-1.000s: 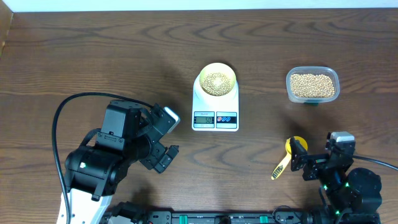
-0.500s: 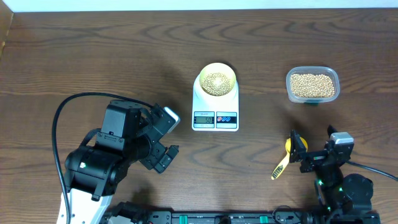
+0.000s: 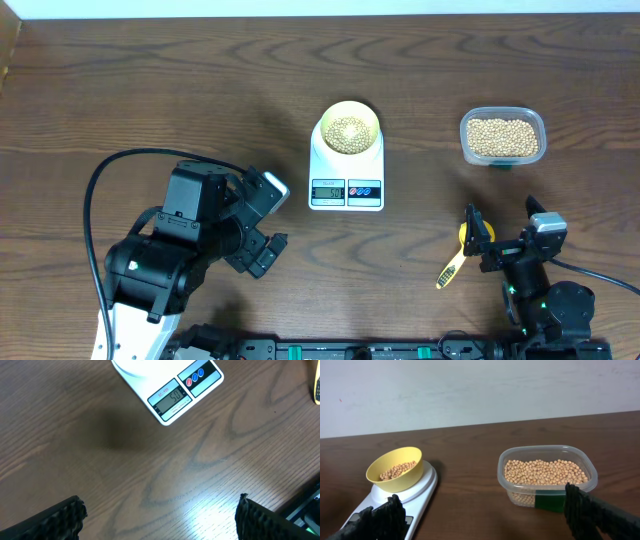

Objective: Scoop item into bowl and weigh 50g on scale

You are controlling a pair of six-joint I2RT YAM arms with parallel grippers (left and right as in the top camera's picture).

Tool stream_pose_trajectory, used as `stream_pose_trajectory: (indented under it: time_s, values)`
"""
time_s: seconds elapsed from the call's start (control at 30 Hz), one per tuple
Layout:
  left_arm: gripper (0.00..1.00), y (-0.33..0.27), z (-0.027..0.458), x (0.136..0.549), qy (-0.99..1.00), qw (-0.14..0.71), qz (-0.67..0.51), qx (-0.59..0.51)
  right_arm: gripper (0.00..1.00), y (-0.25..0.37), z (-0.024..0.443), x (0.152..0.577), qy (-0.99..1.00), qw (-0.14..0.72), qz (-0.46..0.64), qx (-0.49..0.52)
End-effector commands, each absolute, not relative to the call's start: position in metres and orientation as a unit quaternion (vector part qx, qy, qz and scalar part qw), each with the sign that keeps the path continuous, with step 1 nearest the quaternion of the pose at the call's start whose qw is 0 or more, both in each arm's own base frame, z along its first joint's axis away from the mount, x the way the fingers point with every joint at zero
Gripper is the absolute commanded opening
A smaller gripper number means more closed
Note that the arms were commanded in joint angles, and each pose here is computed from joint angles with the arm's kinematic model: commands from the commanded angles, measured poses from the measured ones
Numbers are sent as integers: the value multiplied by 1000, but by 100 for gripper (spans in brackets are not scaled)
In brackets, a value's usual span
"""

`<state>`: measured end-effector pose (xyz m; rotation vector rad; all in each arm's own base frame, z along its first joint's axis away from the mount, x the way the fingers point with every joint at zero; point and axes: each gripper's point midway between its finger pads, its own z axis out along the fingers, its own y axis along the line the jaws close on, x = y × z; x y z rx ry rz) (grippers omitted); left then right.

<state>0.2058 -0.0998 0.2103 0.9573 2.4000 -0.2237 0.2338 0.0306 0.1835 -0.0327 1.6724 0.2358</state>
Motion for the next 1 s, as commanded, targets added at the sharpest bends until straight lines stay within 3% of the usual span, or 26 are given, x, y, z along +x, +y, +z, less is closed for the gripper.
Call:
stream_pose_trajectory:
  time_s: [0.0,0.97]
  values:
    - [98,-98,216,208,889,278,-78,355,99,27,182,234,739,667,93,-13]
    - [98,-98,216,208,889,278,-78,355,99,30,158,244,731,677,85,-23]
